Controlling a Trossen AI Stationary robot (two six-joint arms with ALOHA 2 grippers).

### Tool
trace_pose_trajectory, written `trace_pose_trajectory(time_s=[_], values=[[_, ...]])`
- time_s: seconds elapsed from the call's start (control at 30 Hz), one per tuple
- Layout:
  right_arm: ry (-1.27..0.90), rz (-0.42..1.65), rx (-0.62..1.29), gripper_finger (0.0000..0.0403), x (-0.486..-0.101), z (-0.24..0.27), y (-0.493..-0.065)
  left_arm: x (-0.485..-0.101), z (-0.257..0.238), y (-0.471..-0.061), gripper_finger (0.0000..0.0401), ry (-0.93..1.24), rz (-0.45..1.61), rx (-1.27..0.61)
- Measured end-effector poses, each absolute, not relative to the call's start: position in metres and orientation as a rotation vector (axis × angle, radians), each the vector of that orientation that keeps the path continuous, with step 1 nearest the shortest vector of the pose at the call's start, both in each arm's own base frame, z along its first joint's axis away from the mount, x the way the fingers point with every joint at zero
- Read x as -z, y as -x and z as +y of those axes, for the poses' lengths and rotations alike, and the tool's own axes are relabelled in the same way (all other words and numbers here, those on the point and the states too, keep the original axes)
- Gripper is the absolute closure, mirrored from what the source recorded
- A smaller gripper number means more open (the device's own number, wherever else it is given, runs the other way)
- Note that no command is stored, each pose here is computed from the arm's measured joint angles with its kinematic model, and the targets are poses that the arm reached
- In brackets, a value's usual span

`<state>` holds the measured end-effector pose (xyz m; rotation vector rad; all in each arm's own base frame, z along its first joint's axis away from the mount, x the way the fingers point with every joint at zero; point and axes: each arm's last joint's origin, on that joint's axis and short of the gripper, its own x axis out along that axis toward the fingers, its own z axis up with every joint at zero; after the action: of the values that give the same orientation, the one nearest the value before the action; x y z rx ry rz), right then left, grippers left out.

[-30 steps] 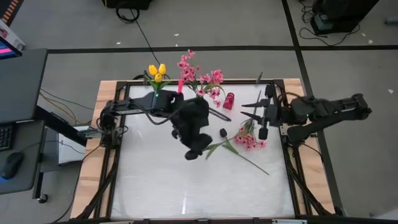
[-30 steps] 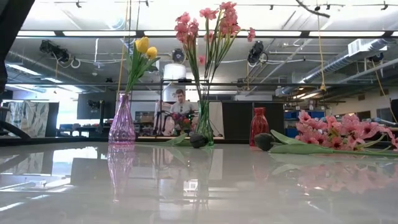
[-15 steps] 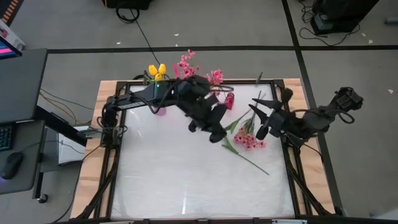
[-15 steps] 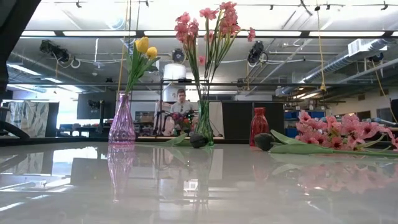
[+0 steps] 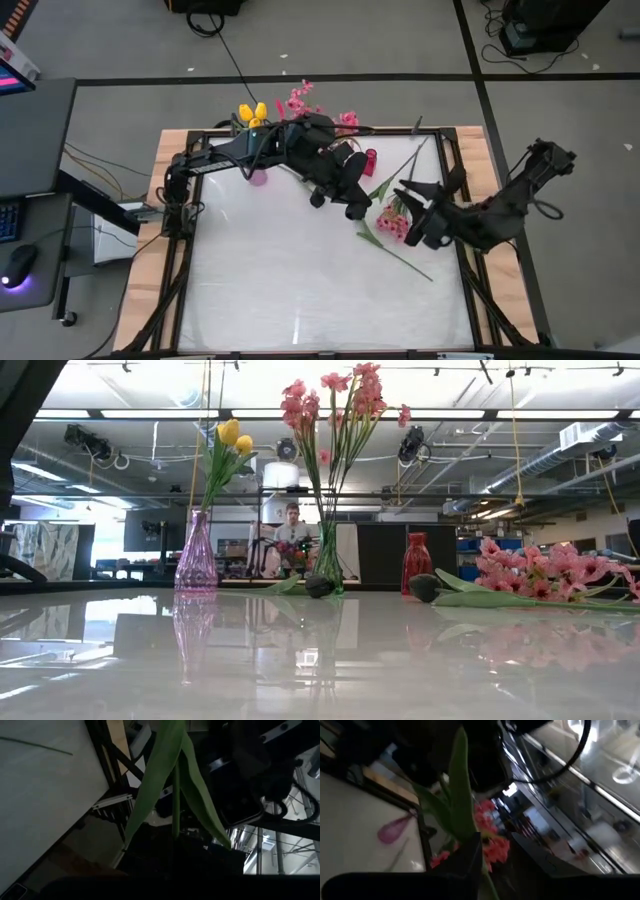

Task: Sort flowers into vase by color
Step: Put the bottom black flower into the red vase

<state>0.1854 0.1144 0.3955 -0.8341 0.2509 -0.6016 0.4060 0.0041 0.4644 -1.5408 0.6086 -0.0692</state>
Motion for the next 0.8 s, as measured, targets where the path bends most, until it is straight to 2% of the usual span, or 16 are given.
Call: trace_pose_trajectory(time_s=[0.13,0.5,0.63,0.8], values=[[0.797,0.287,0.697,0.0285,-0.394,0.116,-0.189,-0.465,0.004,-0.406,0.0383,1.535,0.605,0.073],[0.726,0.283,0.75,0.0232,-0.397,0.116,-0.186,-0.465,0.004,-0.406,0.0383,1.53,0.601,0.078],[0.836,0.335,0.726,0.0212,-0.388,0.12,-0.189,-0.465,0.004,-0.406,0.0383,1.53,0.601,0.079],[1.051,0.406,0.605,0.0199,-0.369,0.13,-0.192,-0.465,0.004,-0.406,0.0383,1.53,0.607,0.086]])
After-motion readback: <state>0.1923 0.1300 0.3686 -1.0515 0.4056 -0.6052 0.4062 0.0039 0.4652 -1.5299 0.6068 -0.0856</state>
